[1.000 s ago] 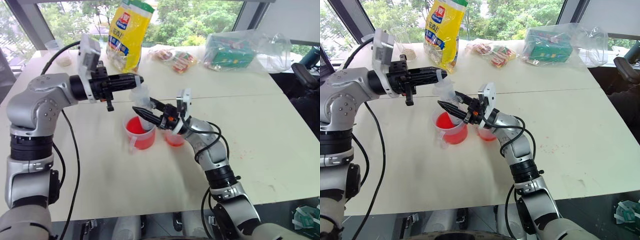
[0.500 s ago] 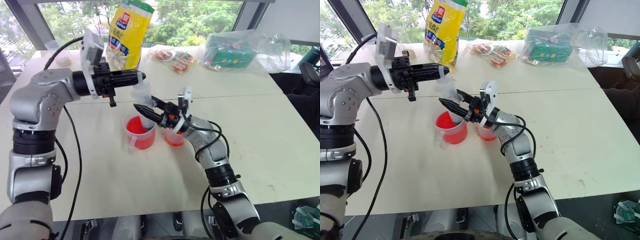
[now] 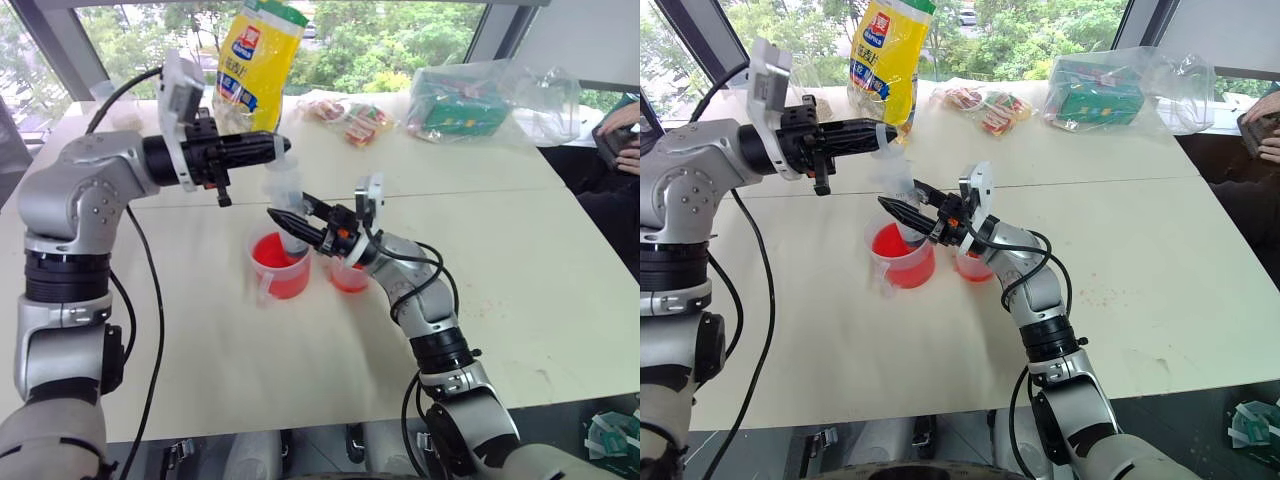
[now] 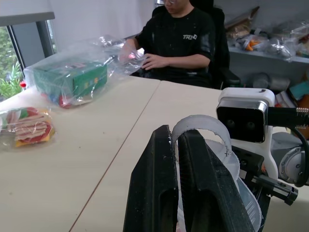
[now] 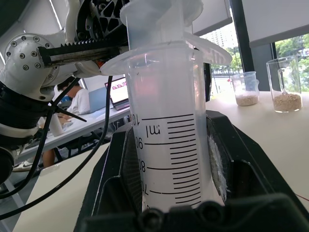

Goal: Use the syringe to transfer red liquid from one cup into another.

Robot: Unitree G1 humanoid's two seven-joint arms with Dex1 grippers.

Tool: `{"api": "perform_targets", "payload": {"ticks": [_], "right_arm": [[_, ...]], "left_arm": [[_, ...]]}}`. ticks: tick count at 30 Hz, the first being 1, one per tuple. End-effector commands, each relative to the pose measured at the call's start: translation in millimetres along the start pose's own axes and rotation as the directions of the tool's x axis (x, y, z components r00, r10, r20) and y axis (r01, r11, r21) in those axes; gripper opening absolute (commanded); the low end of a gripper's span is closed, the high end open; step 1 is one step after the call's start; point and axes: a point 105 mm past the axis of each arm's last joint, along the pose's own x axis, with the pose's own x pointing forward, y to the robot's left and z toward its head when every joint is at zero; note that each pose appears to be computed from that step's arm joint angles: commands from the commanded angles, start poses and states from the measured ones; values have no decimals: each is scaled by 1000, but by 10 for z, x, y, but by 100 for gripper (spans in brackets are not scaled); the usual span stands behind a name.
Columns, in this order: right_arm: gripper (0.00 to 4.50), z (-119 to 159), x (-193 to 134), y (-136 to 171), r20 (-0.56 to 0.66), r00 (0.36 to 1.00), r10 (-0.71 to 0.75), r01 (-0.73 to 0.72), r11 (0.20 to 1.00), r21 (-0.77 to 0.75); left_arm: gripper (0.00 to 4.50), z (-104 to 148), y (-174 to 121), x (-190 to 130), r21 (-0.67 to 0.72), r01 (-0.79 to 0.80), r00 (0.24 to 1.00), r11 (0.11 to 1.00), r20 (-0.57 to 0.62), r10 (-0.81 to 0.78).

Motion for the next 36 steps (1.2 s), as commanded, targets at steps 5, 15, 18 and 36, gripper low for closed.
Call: {"api": "perform_targets", "payload": {"ticks": [5,15,18,36], "right_arm": [[147,-268,82,267,-76,989,127,-121,990,75],[147,-266,104,278,-78,988,137,-131,988,76],[147,-268,105,282,-79,987,139,-133,988,77],[147,182,206,199,41,994,105,-107,994,35]], "left_arm": [[4,435,96,-128,124,-96,989,988,123,80],[4,466,115,-143,127,-103,987,987,138,85],[4,468,116,-146,128,-103,987,986,139,85],[248,118,26,-152,34,-70,997,997,35,69]]}}
